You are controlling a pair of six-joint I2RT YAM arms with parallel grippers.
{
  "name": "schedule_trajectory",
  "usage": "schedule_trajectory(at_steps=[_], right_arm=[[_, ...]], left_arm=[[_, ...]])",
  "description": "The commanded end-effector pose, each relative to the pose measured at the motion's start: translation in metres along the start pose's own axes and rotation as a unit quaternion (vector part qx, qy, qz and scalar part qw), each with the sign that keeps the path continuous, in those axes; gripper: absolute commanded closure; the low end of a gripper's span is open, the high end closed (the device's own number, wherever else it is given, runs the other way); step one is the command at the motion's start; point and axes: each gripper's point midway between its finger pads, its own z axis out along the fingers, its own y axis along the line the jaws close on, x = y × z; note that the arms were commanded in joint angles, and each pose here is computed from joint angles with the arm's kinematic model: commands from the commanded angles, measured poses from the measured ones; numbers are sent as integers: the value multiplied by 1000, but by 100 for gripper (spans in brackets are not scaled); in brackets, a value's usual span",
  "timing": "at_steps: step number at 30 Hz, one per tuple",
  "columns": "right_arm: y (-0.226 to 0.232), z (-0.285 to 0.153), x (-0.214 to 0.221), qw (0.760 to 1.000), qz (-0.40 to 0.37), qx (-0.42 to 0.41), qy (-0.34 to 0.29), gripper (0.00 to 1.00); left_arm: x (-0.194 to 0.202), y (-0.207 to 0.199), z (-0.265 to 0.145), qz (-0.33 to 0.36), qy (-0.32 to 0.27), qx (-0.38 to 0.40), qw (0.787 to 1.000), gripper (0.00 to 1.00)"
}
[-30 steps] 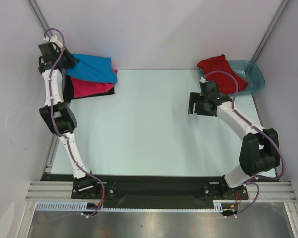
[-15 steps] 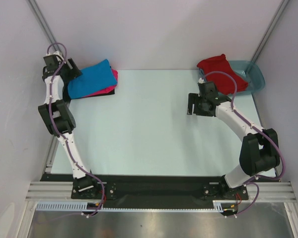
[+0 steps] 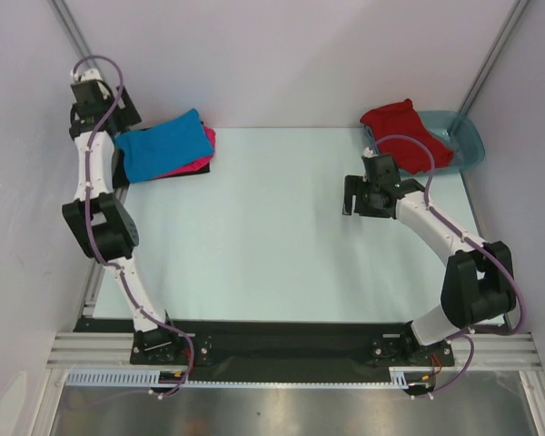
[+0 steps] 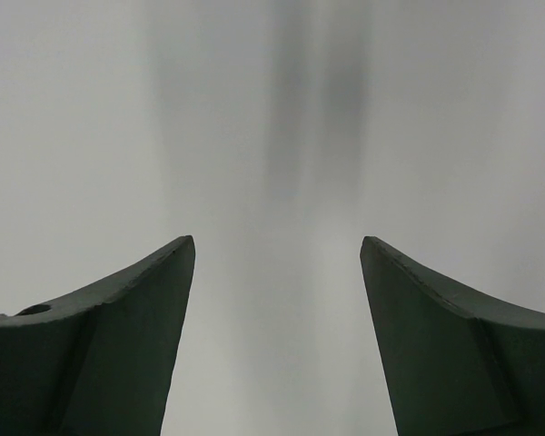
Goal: Fold and stack the t-shirts
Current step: Reset both grippers
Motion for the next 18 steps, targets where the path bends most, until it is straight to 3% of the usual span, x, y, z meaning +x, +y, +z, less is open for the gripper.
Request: schedule_trajectory(at_steps=[1,5,9,12,13,14,17,18], right_arm=[[6,-16,-9,999,-4,-17,-30,20],[6,-22,-7,999,-3,-23,-37,20],[9,-28,-9,998,-1,-30,-48,20],[10,-35,-9,998,5,-34,-56,20],[10,-35,-6,998,6,-34,-55,20],[12,-38,-6,997,7,-37,-60,20],[20,-45,-1,996,8,-58,-64,20],[21,-47,0,996,7,-57,-67,20]], left_arm=[[-104,-29,-83,63,-129,-17,989,0],[-127,-66,-135,64,-155,29,985,0],[-124,-123,-183,39,-153,147,977,0],[-107,-169,-229,32,-145,210,966,0],[-88,-171,-225,34,-128,198,971,0],[-73,-197,-239,38,-119,226,966,0],[-22,-219,-274,23,-81,277,957,0],[-16,-227,-283,21,-95,297,950,0]])
